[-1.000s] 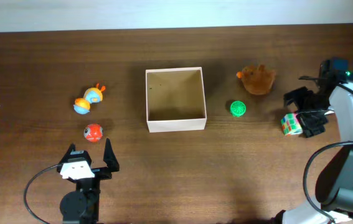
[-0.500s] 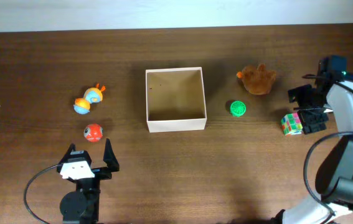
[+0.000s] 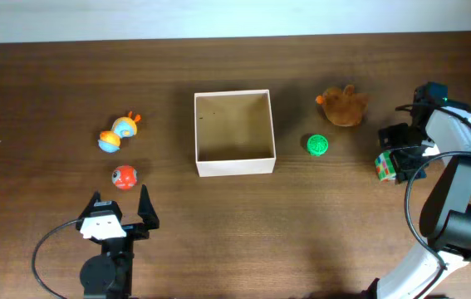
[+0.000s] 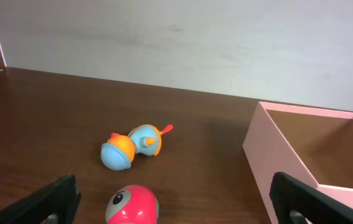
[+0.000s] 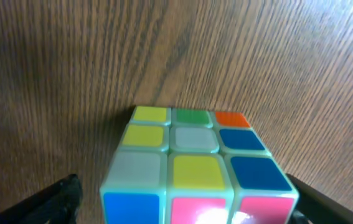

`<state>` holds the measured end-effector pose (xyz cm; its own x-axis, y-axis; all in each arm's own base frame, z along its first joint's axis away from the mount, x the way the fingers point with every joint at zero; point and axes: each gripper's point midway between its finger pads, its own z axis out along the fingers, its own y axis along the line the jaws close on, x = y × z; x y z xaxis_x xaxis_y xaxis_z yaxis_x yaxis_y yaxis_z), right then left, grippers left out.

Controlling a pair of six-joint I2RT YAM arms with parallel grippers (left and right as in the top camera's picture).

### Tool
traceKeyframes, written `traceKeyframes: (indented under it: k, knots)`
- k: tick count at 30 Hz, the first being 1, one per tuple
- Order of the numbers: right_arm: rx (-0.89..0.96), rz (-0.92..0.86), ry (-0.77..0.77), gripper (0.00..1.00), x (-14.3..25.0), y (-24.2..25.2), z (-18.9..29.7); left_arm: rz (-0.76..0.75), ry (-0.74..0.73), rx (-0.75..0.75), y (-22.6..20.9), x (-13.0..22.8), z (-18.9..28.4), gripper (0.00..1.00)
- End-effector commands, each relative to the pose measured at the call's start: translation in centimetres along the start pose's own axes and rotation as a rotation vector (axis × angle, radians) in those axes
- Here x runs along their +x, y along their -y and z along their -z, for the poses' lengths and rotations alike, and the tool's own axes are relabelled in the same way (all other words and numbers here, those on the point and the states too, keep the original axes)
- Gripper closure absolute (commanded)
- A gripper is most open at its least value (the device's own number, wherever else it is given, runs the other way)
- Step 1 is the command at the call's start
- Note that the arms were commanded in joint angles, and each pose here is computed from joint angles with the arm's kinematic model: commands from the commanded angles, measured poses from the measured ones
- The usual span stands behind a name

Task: Pack container
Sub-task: 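Lower the right gripper and grasp the Rubik's cube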

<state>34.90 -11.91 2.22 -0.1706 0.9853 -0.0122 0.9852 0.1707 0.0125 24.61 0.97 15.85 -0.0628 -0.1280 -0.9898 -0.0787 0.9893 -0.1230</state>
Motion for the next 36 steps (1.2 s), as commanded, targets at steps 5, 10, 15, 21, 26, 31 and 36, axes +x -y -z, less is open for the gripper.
traceKeyframes:
  k: [5, 10, 15, 21, 26, 31, 36]
  knots:
    - [0.046, -0.012, 0.04, 0.11, -0.9, 1.0, -0.6, -0.015, 0.005, -0.008, -0.2, -0.1, 0.0, 0.01]
    - [0.042, 0.022, 0.046, 0.25, -1.0, 0.9, -0.6, -0.015, 0.005, -0.008, -0.2, -0.1, 0.0, 0.01]
    - [0.039, 0.057, 0.046, 0.35, -1.0, 0.8, -0.6, -0.015, 0.005, -0.008, -0.2, -0.1, 0.0, 0.01]
    - [0.044, 0.119, 0.042, 0.35, -0.9, 0.8, -0.6, -0.015, 0.005, -0.008, -0.2, -0.1, 0.0, 0.01]
    - [0.055, 0.201, 0.034, 0.37, -0.6, 1.0, -0.6, -0.015, 0.005, -0.008, -0.2, -0.1, 0.0, 0.01]
    - [0.063, 0.339, 0.026, 0.39, 0.3, 0.7, -0.6, -0.015, 0.005, -0.008, -0.2, -0.1, 0.0, 0.01]
    - [0.067, 0.451, 0.019, 0.39, 1.5, 0.3, -0.6, -0.015, 0.005, -0.008, -0.2, -0.1, 0.0, 0.01]
